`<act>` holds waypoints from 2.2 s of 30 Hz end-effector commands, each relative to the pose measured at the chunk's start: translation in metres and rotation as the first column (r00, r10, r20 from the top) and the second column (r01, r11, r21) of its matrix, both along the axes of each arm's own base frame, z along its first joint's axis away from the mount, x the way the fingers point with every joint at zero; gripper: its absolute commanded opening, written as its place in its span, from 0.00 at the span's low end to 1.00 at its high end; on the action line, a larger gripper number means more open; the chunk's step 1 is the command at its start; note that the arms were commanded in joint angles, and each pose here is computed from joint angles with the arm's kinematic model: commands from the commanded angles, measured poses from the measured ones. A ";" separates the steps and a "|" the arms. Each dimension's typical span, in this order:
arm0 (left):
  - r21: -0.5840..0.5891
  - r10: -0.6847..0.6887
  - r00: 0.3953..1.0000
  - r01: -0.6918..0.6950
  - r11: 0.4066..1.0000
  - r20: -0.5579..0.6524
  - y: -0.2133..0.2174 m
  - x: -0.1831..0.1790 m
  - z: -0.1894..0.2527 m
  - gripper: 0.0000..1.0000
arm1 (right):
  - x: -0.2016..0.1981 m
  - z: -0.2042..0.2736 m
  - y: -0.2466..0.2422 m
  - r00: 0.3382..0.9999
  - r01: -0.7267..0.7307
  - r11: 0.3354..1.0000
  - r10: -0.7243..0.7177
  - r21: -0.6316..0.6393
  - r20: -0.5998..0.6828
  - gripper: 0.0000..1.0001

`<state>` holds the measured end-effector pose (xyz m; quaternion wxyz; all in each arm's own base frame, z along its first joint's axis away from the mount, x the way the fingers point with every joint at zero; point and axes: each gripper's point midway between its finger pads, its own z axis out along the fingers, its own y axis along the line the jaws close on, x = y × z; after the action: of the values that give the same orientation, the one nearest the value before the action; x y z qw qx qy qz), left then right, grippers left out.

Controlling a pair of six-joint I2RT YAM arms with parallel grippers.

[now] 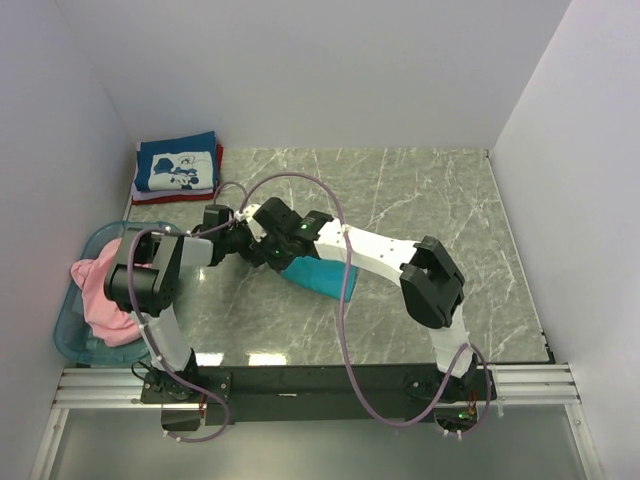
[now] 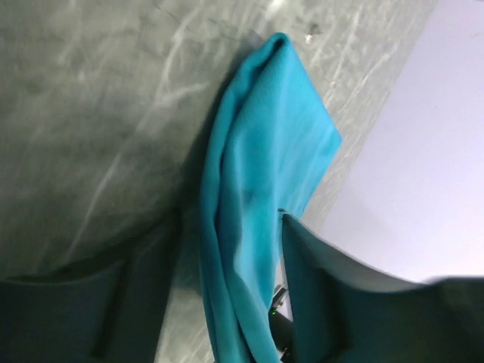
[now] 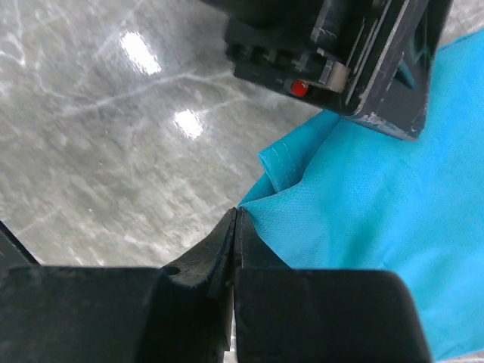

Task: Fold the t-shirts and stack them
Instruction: Neatly place the folded tshirt to the corner

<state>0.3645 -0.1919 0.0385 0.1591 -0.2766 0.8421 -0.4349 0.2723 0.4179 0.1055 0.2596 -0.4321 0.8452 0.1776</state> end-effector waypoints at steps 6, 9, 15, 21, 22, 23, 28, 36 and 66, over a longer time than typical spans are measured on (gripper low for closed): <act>0.090 0.038 0.995 -0.030 0.995 -0.090 -0.007 0.005 -0.036 0.46 | 0.019 0.024 0.031 0.999 0.028 0.993 -0.031 0.111 0.030 0.00; 0.100 0.035 0.995 -0.026 0.995 -0.090 -0.010 0.006 -0.038 0.48 | 0.022 0.024 0.034 0.999 0.028 0.993 -0.032 0.113 0.030 0.00; 0.104 0.022 0.996 -0.013 0.994 -0.081 -0.019 0.007 -0.038 0.42 | 0.023 0.024 0.037 0.999 0.028 0.993 -0.031 0.119 0.027 0.00; 0.206 0.011 1.000 -0.012 0.979 0.002 -0.009 0.027 -0.029 0.01 | 0.019 0.024 0.030 0.999 0.028 0.994 -0.031 0.103 0.024 0.00; 0.235 0.022 1.000 -0.026 0.972 0.018 -0.005 0.032 -0.028 0.00 | 0.020 0.028 0.027 0.999 0.037 0.994 -0.040 0.100 0.030 0.04; 0.262 0.005 1.000 -0.013 0.965 0.029 -0.003 0.034 -0.028 0.00 | 0.022 0.030 0.023 0.998 0.048 0.994 -0.051 0.094 0.037 0.07; 0.387 -0.031 0.989 -0.028 0.922 0.144 0.009 0.068 -0.009 0.00 | 0.033 0.045 -0.014 0.992 0.107 0.990 -0.111 0.090 0.052 0.68; 0.613 -0.155 0.926 -0.098 0.784 0.345 0.035 0.142 0.034 0.00 | 0.072 0.067 -0.109 0.962 0.263 0.962 -0.267 0.065 0.061 0.88; 0.698 -0.306 0.731 -0.312 0.644 0.609 0.155 0.277 0.202 0.00 | 0.066 0.063 -0.176 0.951 0.302 0.953 -0.303 0.028 0.064 0.94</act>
<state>0.6399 -0.0327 0.1920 0.5174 -0.0302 0.8490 -0.1027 0.3383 0.2433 0.1496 0.2928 -0.2971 0.9005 0.1226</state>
